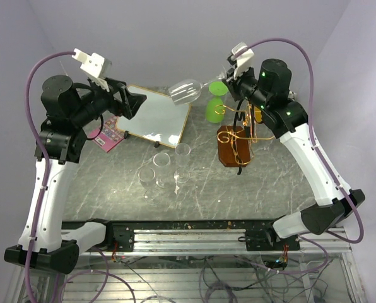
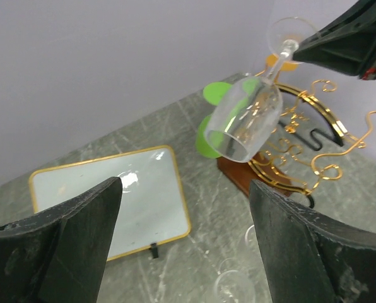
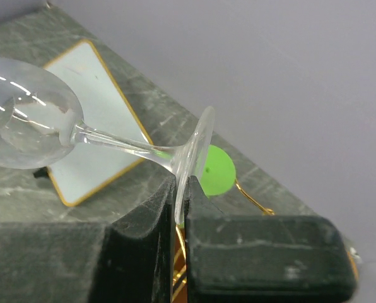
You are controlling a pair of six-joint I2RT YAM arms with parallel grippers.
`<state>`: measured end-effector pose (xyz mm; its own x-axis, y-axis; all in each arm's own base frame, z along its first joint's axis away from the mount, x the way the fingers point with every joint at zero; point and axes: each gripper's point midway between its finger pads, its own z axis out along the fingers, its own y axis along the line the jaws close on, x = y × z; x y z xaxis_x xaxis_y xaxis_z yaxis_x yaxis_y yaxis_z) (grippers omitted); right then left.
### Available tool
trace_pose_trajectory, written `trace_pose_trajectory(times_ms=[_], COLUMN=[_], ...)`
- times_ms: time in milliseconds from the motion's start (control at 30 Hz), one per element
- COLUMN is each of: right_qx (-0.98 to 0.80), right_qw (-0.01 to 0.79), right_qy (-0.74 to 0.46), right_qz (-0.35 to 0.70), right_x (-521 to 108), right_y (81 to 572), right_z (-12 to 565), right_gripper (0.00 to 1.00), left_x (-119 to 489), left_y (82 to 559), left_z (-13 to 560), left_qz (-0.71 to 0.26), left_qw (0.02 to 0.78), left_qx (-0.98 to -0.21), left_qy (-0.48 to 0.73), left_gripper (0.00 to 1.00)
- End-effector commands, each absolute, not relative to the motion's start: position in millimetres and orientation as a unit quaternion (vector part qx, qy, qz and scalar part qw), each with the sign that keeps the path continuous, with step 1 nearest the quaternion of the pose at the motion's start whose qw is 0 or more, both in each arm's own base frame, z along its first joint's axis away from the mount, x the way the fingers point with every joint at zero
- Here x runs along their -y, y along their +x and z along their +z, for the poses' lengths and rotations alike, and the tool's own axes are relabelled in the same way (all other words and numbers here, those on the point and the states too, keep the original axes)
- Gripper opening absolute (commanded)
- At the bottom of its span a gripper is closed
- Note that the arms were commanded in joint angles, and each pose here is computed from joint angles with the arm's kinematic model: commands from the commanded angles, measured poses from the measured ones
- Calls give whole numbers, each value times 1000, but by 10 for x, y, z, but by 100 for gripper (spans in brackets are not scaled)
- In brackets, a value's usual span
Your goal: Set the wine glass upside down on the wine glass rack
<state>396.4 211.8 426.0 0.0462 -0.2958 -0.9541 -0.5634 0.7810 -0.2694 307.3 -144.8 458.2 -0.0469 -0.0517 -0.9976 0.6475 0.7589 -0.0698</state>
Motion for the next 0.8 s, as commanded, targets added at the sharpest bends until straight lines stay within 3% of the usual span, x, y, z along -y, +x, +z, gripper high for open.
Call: trace_pose_trajectory(times_ms=[0,767], right_qx=[-661,-652], right_qw=[654,590], right_qy=[-368,-464], right_qz=[20,-105], right_x=[-1934,-1987], right_y=[3922,3827], right_z=[4294,3927], right_gripper=[0,0], left_x=[1303,1198], left_y=[3090,3111], left_z=[4505,4020], left_qz=[-204,-150], left_qw=[662,637], left_qx=[-681,-703], left_qy=[238,280], left_gripper=[92,90])
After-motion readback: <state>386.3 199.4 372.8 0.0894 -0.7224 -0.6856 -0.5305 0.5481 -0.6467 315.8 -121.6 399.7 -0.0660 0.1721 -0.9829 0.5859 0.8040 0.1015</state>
